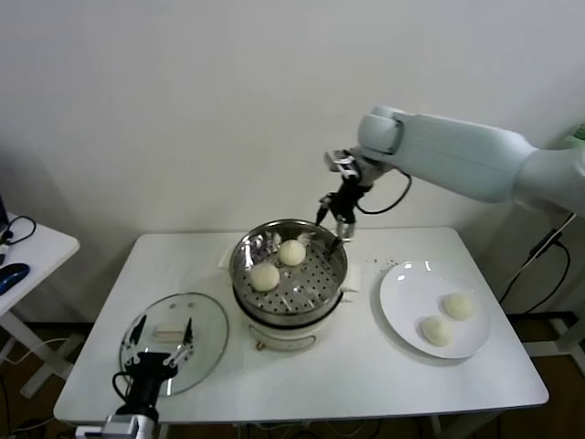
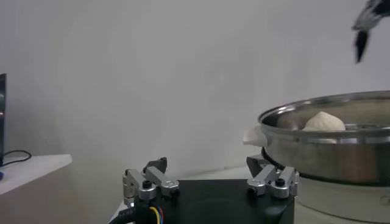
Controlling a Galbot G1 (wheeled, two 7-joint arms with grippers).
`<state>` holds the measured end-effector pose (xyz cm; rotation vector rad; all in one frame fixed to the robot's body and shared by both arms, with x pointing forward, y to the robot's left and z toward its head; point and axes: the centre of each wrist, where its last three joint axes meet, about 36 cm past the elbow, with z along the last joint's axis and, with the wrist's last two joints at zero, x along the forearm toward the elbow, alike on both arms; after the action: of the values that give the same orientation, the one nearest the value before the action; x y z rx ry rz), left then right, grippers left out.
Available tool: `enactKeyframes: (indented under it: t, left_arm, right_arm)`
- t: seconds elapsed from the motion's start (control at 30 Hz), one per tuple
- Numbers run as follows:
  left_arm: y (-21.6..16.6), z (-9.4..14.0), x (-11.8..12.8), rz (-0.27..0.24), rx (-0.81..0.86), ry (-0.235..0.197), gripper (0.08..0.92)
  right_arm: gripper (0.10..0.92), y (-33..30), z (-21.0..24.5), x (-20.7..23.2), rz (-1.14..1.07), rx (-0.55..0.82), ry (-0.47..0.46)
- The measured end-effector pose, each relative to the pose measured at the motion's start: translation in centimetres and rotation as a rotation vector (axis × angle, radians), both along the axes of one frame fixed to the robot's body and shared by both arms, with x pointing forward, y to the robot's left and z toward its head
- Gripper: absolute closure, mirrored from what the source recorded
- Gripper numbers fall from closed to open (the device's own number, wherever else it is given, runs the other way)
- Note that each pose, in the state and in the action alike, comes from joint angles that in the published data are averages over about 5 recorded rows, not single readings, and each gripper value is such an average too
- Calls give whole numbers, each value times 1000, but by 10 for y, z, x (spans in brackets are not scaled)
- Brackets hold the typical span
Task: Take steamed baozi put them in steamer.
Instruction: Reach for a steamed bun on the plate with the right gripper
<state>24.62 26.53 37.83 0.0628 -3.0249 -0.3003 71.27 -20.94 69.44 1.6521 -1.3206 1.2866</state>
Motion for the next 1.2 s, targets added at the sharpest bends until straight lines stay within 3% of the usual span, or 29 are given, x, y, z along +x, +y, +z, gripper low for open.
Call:
enactKeyframes:
  t: [0.2,0.53,1.2]
  left_arm:
    - [4,0,0,-14,23,7,177]
    - [3,-4,-4,-19,34,24,177]
    - [1,-12,-9,-4,36,44,177]
  right_arm:
    - [200,-71,-17,-16,-33,-42,-10]
    - [200,-158,-84,-45,-69,-125,9]
    - [200,-202,-187,-82,-82,-199,56]
